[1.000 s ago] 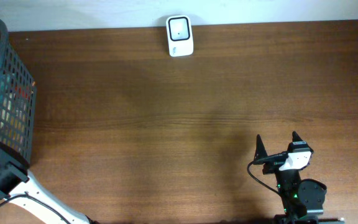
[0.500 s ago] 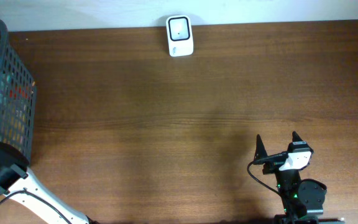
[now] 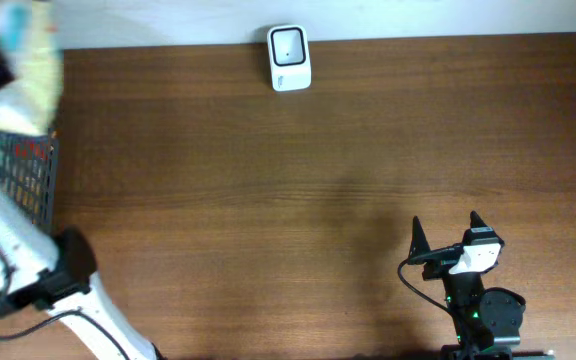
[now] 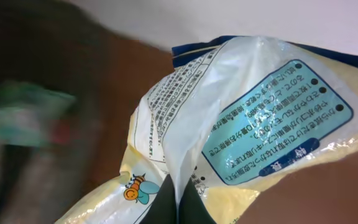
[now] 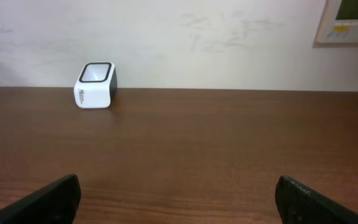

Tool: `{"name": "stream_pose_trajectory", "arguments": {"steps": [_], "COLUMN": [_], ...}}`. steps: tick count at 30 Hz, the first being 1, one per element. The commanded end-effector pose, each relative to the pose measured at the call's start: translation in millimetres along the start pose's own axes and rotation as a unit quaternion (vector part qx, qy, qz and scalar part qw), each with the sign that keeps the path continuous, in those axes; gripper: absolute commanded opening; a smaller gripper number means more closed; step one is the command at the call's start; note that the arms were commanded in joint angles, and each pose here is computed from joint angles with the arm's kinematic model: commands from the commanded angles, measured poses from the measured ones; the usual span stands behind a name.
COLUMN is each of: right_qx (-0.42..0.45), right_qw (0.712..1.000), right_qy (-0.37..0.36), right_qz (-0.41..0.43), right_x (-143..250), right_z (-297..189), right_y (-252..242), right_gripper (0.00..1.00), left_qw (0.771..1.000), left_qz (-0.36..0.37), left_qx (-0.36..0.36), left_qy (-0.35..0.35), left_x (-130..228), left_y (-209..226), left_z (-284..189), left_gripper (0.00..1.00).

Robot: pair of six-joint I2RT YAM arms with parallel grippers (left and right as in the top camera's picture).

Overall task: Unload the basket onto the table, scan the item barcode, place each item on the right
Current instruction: 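Grasp the white wipes pack and place it on the table center, then lift the white tube from the basket and set it beside the wipes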

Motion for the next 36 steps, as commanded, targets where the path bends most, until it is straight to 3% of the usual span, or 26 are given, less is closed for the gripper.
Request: {"name": "stream_pose_trajectory", "arguments": {"steps": [1,6,10,11,12,13,14,16,18,21,24,26,30,33,36], "right_qx": [-0.003,-0.003,-0.003,-0.003,-0.003,-0.003,-0.003,-0.003,-0.003,-0.003,-0.003,-0.003,-0.003,-0.003,-0.003], "right_qw": [1.000,1.000,1.000,1.000,1.000,1.000,1.000,1.000,1.000,1.000,1.000,1.000,1.000,1.000,1.000], "right_qy": [0.002,0.002,0.002,0.002,0.002,0.002,0.002,0.002,0.002,0.002,0.002,0.002,0.002,0.002,0.002], "right_qz": [0.000,0.000,0.000,0.000,0.000,0.000,0.000,0.000,0.000,0.000,0.000,0.000,0.000,0.000,0.000], "right_x": [2.3,2.3,2.3,2.3,2.3,2.3,2.3,2.3,2.3,2.2,2.2,2.2,2.3,2.3,2.2], "right_z": [0.1,0.1,0.1,0.1,0.1,0.1,0.1,0.1,0.1,0.1,0.1,0.1,0.1,0.1,0.1], "right_y": [0.1,0.1,0.1,0.1,0.1,0.1,0.1,0.1,0.1,0.1,0.1,0.1,0.1,0.1,0.1], "right_gripper": [0.99,0.99,0.99,0.99,0.99,0.99,0.99,0.99,0.99,0.99,0.99,0.99,0.99,0.99,0.99], "left_qw": [0.987,0.930,0.895,0.892,0.889,0.891,0.895,0.910,0.934,0.977,0.995,0.984,0.948,0.934,0.935], "left_qz": [0.055,0.146,0.208,0.222,0.238,0.245,0.247,0.244,0.232,0.177,0.038,-0.053,-0.192,-0.225,-0.196], "left_qx": [0.087,0.151,0.185,0.192,0.199,0.199,0.196,0.173,0.131,0.055,-0.078,-0.155,-0.252,-0.273,-0.263], "left_qy": [0.127,0.302,0.349,0.345,0.337,0.326,0.316,0.288,0.240,0.101,-0.044,-0.069,-0.007,0.057,0.132], "left_x": [31.1,130.0,211.4,222.0,228.7,226.4,219.9,185.4,133.7,38.9,-22.9,-25.4,13.8,45.0,74.6], "left_y": [-78.4,-182.4,-242.1,-253.8,-267.2,-272.5,-273.3,-263.1,-238.3,-173.9,-59.7,25.2,145.6,199.4,225.2], "left_z": [70.0,166.3,210.0,214.4,215.7,215.9,213.9,200.4,172.8,102.0,23.7,-3.7,0.4,32.5,78.1], "left_gripper": [0.00,0.00,0.00,0.17,0.48,0.89,0.99,0.99,0.99,0.99,0.99,0.99,0.99,0.99,0.99]}}
Point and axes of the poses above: each gripper's point midway between its finger pads, its own z axis out along the fingers, its own y axis along the line the jaws close on, x = y × z, the point moved 6 cm from there along -z, back along the fingers, and after that the axes turned 8 degrees about z, right-handed, at the moved point
